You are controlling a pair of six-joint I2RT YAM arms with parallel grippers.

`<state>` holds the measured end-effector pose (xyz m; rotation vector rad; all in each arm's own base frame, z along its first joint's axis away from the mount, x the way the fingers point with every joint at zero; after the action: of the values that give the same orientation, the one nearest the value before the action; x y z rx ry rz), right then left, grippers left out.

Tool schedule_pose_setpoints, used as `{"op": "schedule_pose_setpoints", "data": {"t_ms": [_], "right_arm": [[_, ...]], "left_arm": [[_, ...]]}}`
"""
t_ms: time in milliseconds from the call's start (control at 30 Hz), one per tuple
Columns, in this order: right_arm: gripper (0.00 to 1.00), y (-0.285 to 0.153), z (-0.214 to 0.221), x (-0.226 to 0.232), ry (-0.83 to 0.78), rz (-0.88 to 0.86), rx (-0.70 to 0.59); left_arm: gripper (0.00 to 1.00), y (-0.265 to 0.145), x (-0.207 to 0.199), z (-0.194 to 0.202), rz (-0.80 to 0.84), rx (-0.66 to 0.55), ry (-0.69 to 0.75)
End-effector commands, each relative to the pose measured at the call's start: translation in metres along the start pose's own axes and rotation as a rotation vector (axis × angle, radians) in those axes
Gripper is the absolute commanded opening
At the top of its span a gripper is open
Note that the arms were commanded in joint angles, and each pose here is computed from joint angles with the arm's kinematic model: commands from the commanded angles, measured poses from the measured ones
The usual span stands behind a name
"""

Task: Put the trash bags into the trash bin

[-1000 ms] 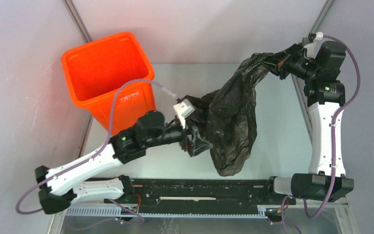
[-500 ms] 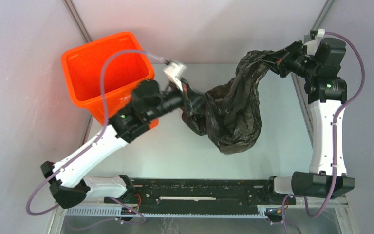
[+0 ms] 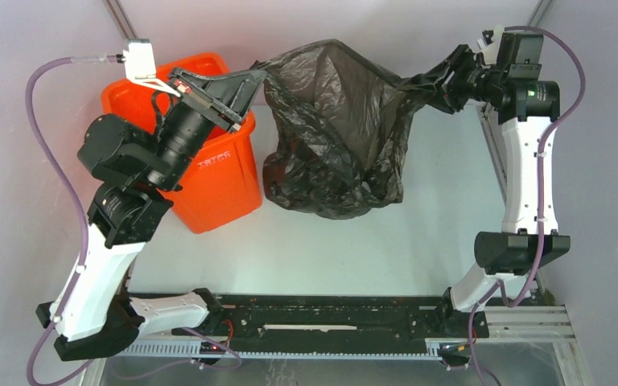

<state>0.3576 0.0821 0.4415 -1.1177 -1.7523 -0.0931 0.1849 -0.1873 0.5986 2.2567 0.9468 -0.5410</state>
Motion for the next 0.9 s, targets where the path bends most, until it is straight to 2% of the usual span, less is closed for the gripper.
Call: {"op": "schedule_pose_setpoints", "data": {"t_ms": [0,133,233,267,333,433,500,667,867], "right_arm": [[0.72,-0.04,0.039,-0.016,-0.108,0.172,0.066],[0.77,-0.067,0.082,-0.031,-0.13,0.263,0.09],[0.82,-0.076,0.115,-0.029,-0.125,0.2,0.088],[0.85,-0.074,0.128,-0.024,-0.121,0.141,0.096],[0.98,-0.062,0.155,-0.018,-0.093,0.045,0.128],[0.99,-0.036,0.195,-0.014,-0.026,-0.056,0.227],[0.99,-0.017,0.215,-0.015,0.018,-0.063,0.277],[0.97,-0.005,0.212,-0.025,0.071,0.021,0.243],[0.98,-0.028,0.202,-0.069,0.101,0.167,0.17]], "left_arm": [[0.0,0.019,0.014,0.024,-0.032,0.057,-0.028],[0.0,0.027,0.016,0.028,-0.029,0.065,-0.038],[0.0,0.032,0.019,0.031,-0.034,0.072,-0.048],[0.0,0.034,0.02,0.032,-0.035,0.074,-0.053],[0.0,0.038,0.021,0.033,-0.037,0.078,-0.058],[0.0,0.044,0.021,0.035,-0.033,0.09,-0.058],[0.0,0.048,0.021,0.036,-0.033,0.103,-0.055],[0.0,0.049,0.025,0.04,-0.053,0.116,-0.046],[0.0,0.044,0.032,0.036,-0.083,0.097,-0.03]]}}
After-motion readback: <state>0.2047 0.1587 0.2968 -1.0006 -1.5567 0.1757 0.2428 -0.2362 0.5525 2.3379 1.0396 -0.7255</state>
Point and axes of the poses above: each gripper's point midway between its finger pads, its own y axis out along the fingers, its own x axis along the line the jaws close on, z = x × y, the point moved 5 cm from there along -y, back along the fingers, and after that the axes turned 5 degrees about -y, right-handed, at the moved point
